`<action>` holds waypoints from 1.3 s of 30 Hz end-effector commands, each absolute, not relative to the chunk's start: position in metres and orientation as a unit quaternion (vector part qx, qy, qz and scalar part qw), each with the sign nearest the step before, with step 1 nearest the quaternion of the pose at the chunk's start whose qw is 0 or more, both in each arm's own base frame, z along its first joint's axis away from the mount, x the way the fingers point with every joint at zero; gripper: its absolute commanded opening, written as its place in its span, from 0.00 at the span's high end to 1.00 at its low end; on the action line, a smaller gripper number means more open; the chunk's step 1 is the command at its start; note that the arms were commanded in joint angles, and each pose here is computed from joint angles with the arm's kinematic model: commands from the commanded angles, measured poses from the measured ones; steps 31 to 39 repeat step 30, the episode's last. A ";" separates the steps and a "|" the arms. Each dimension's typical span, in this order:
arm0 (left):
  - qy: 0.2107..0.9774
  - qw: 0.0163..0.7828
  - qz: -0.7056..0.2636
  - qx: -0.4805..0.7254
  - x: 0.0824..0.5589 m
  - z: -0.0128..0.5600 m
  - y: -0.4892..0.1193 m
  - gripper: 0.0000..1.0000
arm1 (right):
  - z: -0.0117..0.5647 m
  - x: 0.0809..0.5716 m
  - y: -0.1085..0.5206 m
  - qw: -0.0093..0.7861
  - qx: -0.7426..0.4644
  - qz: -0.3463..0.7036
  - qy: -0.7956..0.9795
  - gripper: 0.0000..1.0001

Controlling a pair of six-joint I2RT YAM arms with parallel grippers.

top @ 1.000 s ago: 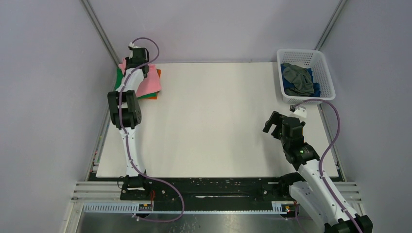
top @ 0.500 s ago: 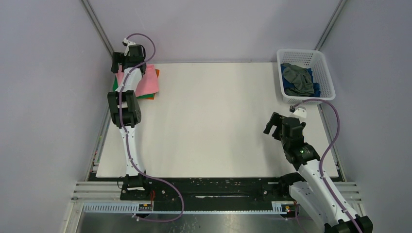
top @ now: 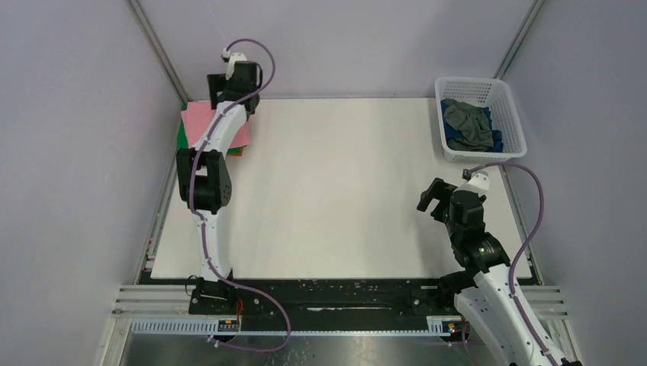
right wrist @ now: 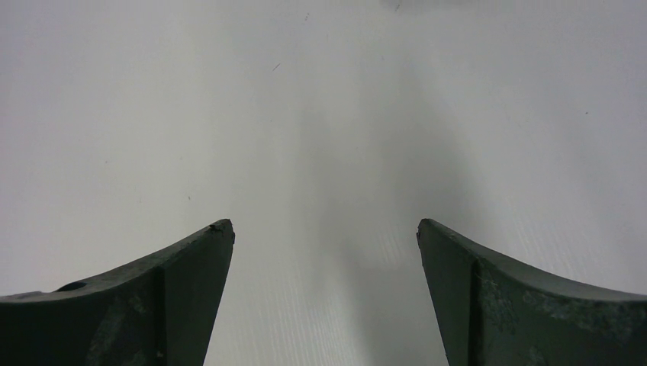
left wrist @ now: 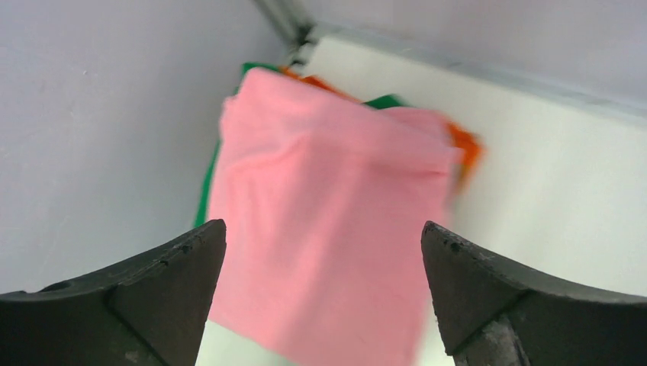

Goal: Fold and stack the t-shirts
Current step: Reset both arms

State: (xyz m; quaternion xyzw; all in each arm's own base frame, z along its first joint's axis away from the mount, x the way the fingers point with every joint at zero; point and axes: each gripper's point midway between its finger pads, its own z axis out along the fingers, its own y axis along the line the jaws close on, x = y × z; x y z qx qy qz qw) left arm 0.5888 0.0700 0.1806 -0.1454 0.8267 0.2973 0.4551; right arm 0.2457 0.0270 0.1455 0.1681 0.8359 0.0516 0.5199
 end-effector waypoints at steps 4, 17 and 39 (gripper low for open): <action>0.804 0.551 0.045 -0.217 0.536 0.288 -0.038 0.01 | 0.151 0.241 0.038 0.521 0.189 0.100 0.826 0.02; 0.837 0.503 -0.132 -0.170 0.294 0.166 -0.102 0.01 | 0.130 0.230 0.012 0.533 0.238 0.051 0.811 0.02; 0.800 0.560 -0.110 -0.184 0.251 0.177 -0.060 0.01 | 0.123 0.230 0.001 0.545 0.257 0.030 0.797 0.02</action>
